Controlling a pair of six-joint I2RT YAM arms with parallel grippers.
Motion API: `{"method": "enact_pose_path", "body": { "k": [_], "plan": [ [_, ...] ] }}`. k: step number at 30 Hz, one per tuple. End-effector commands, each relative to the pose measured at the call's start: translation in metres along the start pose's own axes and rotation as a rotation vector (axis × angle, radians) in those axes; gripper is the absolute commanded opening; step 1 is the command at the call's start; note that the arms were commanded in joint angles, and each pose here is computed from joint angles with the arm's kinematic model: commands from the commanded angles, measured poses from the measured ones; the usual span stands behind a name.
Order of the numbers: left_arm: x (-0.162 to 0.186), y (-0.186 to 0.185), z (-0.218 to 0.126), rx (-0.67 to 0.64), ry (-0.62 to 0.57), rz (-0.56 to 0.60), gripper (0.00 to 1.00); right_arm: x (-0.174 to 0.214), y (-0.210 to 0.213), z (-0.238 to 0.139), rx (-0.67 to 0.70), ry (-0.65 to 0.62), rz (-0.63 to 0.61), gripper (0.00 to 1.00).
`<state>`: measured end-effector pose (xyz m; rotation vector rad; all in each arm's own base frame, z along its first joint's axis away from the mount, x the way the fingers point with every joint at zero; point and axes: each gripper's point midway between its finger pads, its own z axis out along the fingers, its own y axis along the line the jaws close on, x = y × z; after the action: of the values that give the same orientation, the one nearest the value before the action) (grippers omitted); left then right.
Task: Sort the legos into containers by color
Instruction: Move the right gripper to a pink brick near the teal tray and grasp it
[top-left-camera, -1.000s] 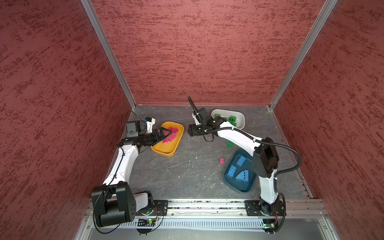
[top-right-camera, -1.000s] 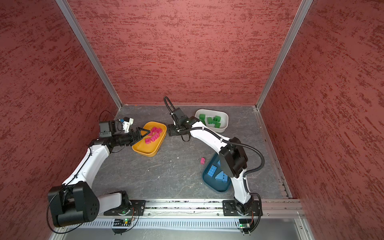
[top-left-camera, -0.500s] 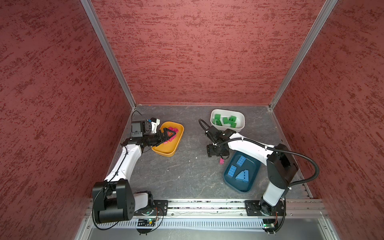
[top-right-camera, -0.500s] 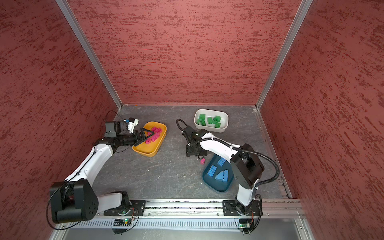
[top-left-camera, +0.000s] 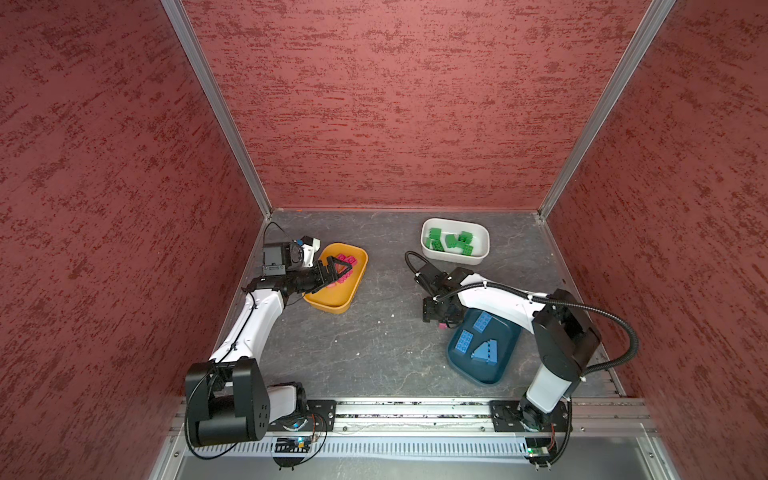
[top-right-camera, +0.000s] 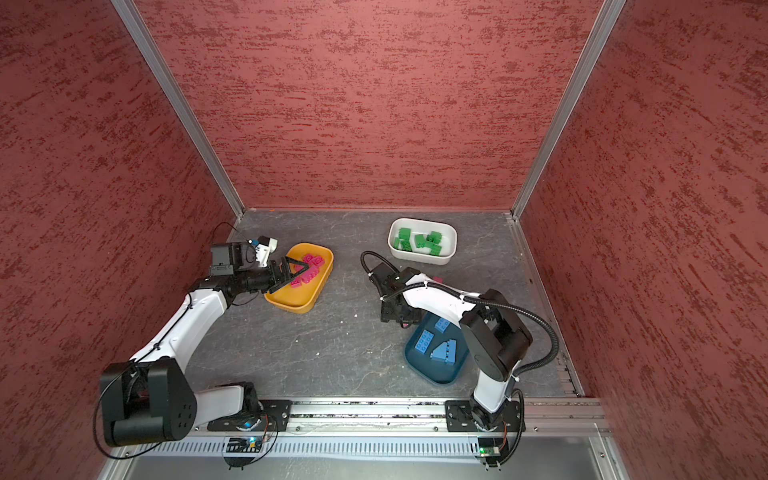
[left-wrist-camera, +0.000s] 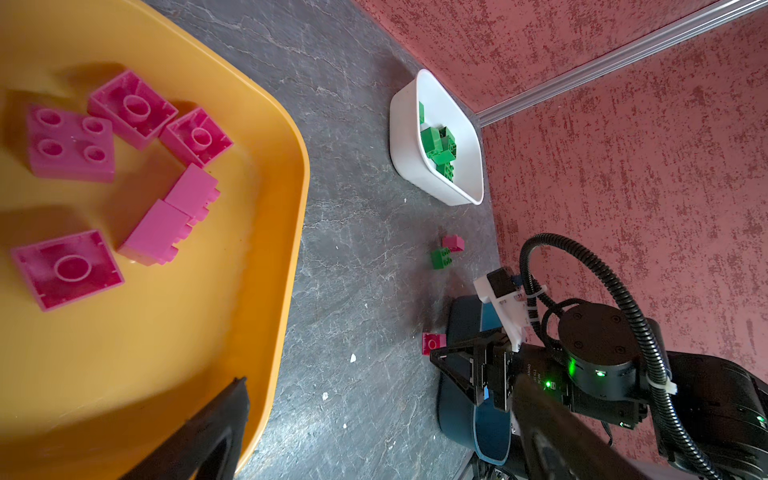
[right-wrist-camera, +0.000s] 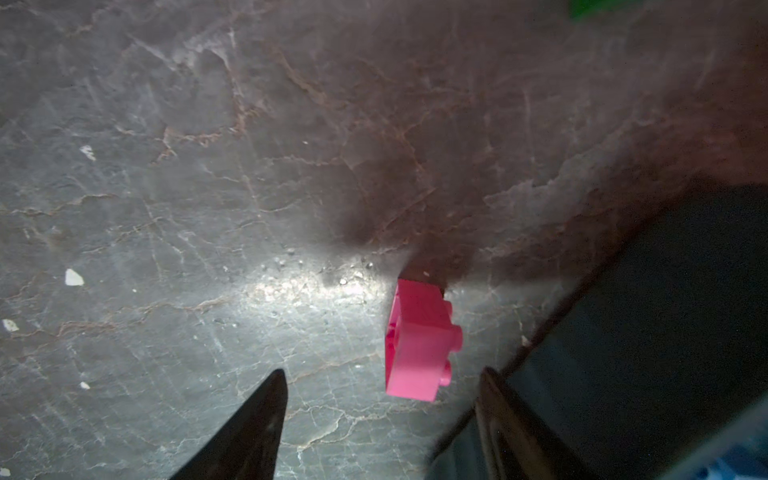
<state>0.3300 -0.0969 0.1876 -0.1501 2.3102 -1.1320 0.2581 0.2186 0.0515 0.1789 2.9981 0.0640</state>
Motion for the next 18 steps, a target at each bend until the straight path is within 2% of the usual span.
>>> {"method": "enact_pose_path", "body": {
  "k": [1, 18],
  "plan": [
    [-0.001, -0.001, 0.003, 0.009, -0.001, 0.020, 0.99, -0.006, 0.001, 0.007, -0.003, -0.021, 0.051, 0.70],
    [-0.001, 0.002, 0.003, 0.004, 0.003, 0.018, 0.99, -0.008, 0.005, 0.027, 0.013, -0.011, 0.024, 0.50]
  ]
}}
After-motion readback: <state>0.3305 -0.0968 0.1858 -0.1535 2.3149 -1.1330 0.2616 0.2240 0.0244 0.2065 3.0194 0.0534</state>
